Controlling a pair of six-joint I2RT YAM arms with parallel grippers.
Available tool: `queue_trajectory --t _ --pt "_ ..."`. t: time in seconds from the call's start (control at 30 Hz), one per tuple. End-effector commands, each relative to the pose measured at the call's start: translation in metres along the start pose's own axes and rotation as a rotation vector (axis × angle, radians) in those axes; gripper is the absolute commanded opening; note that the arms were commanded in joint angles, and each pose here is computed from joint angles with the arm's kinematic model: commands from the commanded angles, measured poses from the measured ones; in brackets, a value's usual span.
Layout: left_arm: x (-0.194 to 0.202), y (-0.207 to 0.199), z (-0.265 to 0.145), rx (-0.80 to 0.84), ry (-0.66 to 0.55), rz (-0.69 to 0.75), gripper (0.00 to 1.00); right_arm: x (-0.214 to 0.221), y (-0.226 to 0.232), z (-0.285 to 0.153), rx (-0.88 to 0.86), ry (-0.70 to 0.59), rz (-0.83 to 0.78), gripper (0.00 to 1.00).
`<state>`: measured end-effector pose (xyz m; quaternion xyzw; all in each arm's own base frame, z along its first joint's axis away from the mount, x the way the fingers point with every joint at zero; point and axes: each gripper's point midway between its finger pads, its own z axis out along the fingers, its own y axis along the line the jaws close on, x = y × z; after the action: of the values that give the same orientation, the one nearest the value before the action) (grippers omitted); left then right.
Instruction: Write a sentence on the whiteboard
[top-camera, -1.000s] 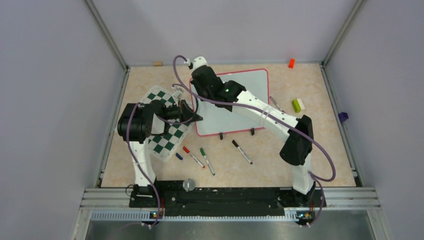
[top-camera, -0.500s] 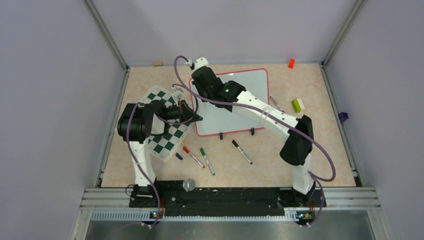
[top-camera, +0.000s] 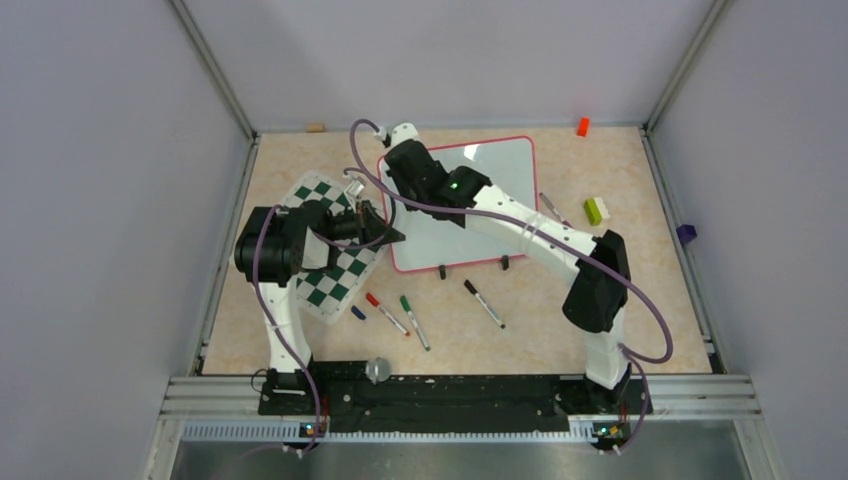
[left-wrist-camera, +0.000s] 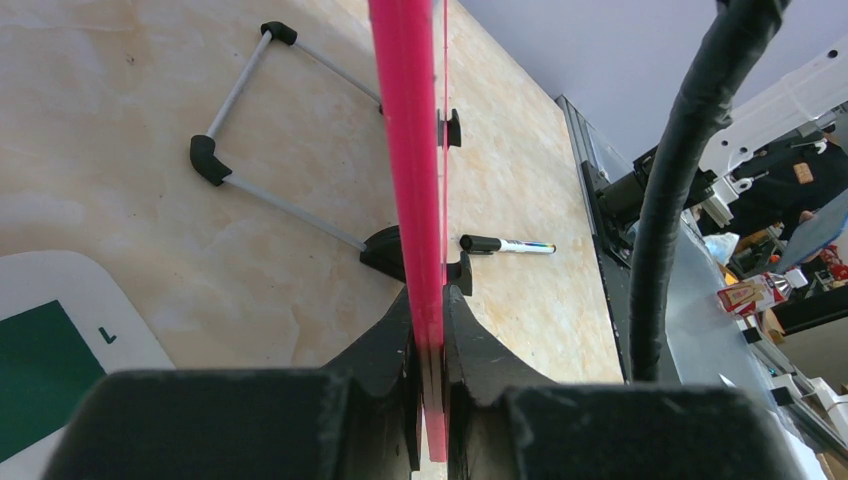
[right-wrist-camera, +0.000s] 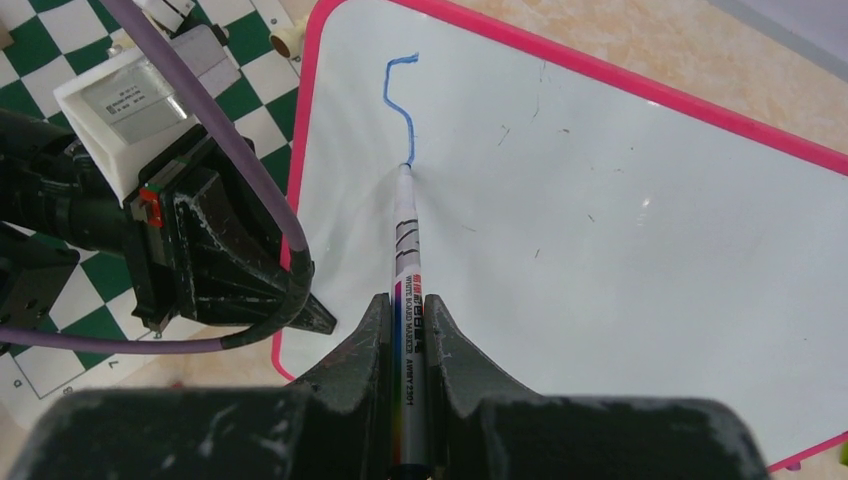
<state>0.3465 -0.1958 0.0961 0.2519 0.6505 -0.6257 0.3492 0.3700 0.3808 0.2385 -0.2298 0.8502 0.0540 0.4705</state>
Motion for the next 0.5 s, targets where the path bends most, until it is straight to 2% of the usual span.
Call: queue_trajectory --t 0.0,0.47 --pt "-0.011 -0.012 -0.002 0.044 0.006 0.234 0.01 -0.003 -0.009 -0.006 -0.009 -0.009 0.023 0.00" --pt "-0.012 -0.012 -0.003 0.043 0.006 0.239 0.01 -0.014 0.006 0.004 -0.061 -0.036 0.011 0.00"
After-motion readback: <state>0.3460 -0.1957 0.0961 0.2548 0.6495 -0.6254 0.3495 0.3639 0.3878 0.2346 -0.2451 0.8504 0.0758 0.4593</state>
